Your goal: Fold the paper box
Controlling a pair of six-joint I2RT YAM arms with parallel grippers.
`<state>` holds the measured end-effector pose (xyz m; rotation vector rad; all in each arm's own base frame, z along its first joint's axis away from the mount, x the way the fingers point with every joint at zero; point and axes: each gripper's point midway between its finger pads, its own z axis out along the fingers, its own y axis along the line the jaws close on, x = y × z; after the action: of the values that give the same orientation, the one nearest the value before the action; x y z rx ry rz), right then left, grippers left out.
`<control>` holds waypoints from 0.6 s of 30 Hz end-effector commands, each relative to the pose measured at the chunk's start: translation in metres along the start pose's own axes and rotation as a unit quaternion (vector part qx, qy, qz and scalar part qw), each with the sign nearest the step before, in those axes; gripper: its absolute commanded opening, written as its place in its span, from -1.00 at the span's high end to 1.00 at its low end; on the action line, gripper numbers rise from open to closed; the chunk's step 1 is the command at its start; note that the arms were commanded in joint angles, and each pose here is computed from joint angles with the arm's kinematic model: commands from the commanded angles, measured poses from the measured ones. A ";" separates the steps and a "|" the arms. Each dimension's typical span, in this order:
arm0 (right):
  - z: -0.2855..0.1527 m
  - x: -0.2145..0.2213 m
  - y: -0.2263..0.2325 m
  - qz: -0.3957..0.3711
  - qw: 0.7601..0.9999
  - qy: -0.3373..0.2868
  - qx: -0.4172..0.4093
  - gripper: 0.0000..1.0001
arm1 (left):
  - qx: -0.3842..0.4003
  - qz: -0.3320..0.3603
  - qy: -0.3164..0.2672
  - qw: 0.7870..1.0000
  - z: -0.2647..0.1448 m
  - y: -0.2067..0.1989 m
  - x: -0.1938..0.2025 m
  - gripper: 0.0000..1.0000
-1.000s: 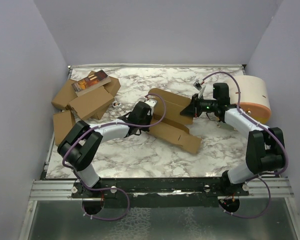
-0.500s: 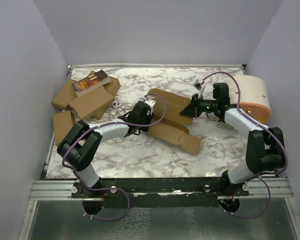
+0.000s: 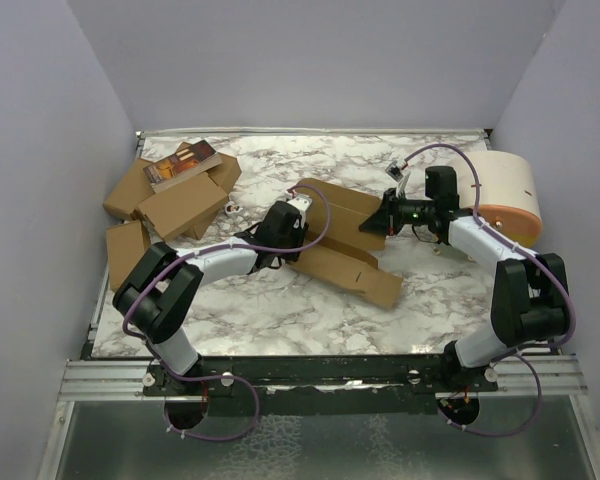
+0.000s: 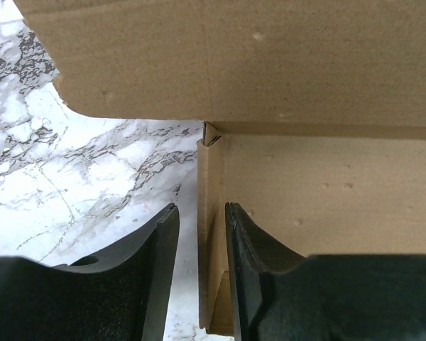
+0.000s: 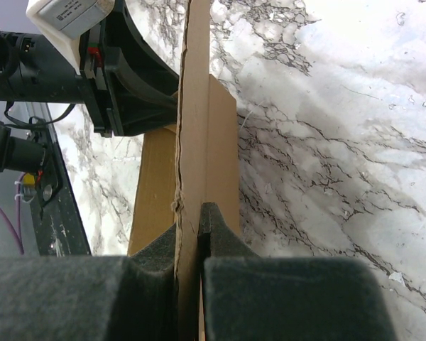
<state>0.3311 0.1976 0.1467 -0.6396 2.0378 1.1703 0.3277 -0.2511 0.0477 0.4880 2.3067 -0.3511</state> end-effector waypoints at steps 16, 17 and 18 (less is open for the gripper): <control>0.000 0.001 0.003 -0.004 1.000 0.001 -0.015 0.98 | -0.111 0.064 0.049 0.991 0.005 0.038 0.027 1.00; 0.000 0.002 0.002 -0.002 1.000 0.002 -0.015 0.98 | -0.109 0.064 0.046 0.991 0.004 0.038 0.026 1.00; 0.000 0.002 0.002 -0.002 1.000 0.002 -0.015 0.98 | -0.106 0.064 0.044 0.991 0.004 0.036 0.025 1.00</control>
<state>0.3313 0.1975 0.1445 -0.6449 2.0392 1.1697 0.3327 -0.2510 0.0446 0.5143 2.2922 -0.2550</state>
